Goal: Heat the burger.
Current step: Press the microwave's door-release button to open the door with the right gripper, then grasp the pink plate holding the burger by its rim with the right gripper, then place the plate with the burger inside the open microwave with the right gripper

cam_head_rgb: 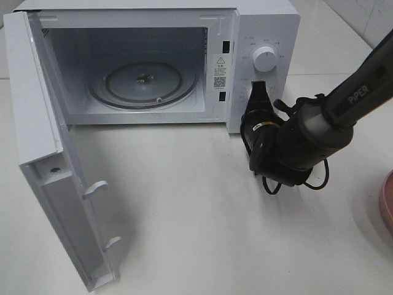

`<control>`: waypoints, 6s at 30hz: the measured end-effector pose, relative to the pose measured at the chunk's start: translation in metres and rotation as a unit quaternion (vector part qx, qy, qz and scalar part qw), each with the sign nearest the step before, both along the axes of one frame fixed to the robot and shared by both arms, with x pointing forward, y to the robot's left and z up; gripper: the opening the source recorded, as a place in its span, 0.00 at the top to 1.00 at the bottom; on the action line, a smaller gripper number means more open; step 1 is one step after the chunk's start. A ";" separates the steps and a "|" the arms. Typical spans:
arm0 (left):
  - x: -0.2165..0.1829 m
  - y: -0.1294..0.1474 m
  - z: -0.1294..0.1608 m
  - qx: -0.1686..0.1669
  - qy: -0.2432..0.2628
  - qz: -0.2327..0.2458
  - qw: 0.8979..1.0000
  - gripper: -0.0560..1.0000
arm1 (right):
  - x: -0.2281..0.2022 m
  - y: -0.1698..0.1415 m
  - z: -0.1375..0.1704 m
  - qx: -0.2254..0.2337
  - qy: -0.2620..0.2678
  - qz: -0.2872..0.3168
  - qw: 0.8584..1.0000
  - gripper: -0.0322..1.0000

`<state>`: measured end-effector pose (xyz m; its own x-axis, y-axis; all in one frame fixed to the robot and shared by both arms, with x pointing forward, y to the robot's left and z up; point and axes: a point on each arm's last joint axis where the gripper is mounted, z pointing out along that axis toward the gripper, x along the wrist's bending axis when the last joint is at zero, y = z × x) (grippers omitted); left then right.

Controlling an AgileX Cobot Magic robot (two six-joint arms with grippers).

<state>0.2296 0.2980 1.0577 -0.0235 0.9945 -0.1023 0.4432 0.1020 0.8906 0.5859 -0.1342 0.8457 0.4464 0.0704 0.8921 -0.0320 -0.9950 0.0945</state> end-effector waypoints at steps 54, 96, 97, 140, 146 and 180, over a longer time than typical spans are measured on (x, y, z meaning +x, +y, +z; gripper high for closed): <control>0.000 0.000 0.000 0.000 0.000 0.000 1.000 0.01 | -0.107 -0.051 0.092 -0.417 0.180 0.599 0.659 0.89; 0.000 0.000 0.000 0.000 0.000 0.000 1.000 0.01 | -0.112 -0.159 0.073 -0.399 0.408 0.575 0.586 0.02; 0.000 0.000 0.000 0.000 0.000 0.000 1.000 0.01 | -0.112 -0.159 0.073 -0.399 0.408 0.575 0.586 0.02; 0.000 0.000 0.000 0.000 0.000 0.000 1.000 0.01 | -0.101 -0.164 0.033 -0.401 0.449 0.583 0.546 0.87; 0.000 0.000 0.000 0.000 0.000 0.000 1.000 0.01 | -0.100 -0.165 0.036 -0.401 0.451 0.580 0.547 0.87; 0.000 0.000 0.000 0.000 0.000 0.000 1.000 0.01 | -0.116 -0.134 0.079 -0.471 0.450 0.561 0.511 0.93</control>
